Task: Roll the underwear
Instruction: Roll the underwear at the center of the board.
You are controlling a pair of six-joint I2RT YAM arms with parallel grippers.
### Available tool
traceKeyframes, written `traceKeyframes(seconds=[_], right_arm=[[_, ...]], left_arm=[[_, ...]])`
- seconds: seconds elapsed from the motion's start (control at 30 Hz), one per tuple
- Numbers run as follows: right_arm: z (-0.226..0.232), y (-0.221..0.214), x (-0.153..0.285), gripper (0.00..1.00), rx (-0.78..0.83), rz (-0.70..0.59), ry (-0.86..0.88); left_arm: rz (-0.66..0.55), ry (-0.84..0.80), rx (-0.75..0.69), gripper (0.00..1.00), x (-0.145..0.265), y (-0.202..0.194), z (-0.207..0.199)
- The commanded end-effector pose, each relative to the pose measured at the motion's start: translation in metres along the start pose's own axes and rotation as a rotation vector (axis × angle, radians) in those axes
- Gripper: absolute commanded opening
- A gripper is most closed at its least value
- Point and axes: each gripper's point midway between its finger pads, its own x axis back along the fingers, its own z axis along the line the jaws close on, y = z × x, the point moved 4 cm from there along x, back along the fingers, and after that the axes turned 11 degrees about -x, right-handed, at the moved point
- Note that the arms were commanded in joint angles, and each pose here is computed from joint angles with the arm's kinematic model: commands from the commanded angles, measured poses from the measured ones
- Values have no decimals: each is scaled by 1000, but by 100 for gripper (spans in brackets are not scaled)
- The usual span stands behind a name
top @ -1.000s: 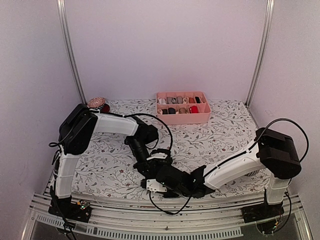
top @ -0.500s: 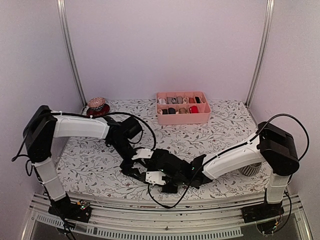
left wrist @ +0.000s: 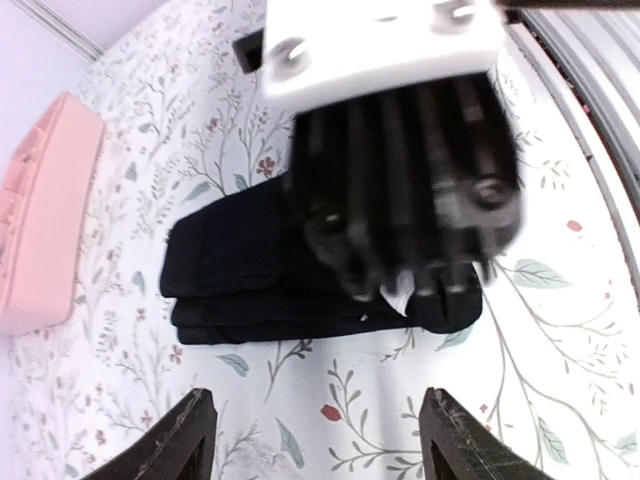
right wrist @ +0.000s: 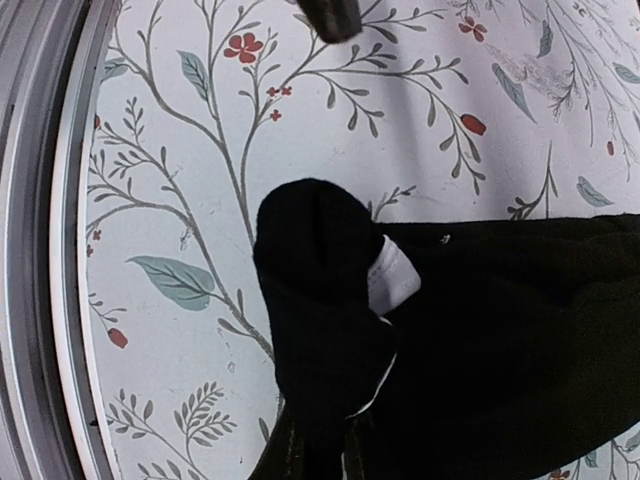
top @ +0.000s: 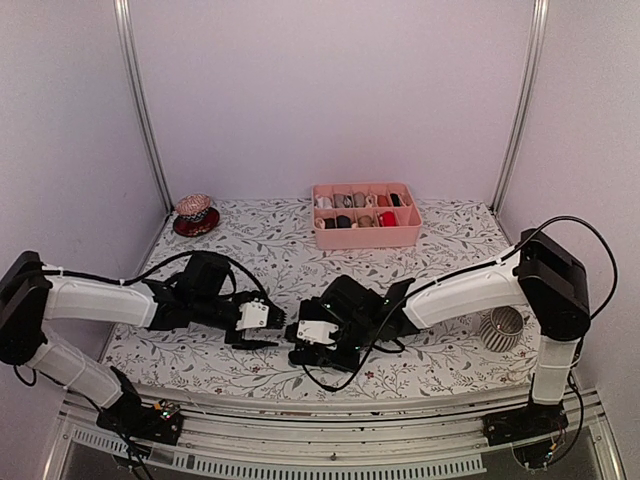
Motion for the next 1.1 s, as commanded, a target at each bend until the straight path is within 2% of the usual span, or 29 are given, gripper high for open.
traceKeyframes(seconds=[0.0,0.13,0.3,0.53,0.87,1.07], right_arm=[[0,-7,1,6,-127,78,173],[-10,-7,2,6,-216,103,277],[-15,-15,-6,6,-278,149,373],[-23,-20,-21,5,-351,138,472],[-26,-25,-25,5,-377,139,495],[-28,-24,-22,5,-373,132,480]], left_arm=[[-40,178,-217,72,5,21,0],[9,226,-350,72,-7,26,-24],[27,193,-343,68,-23,28,-27],[101,221,-391,67,-42,29,-34],[182,272,-481,63,-63,22,-47],[189,208,-516,60,-66,18,-60]])
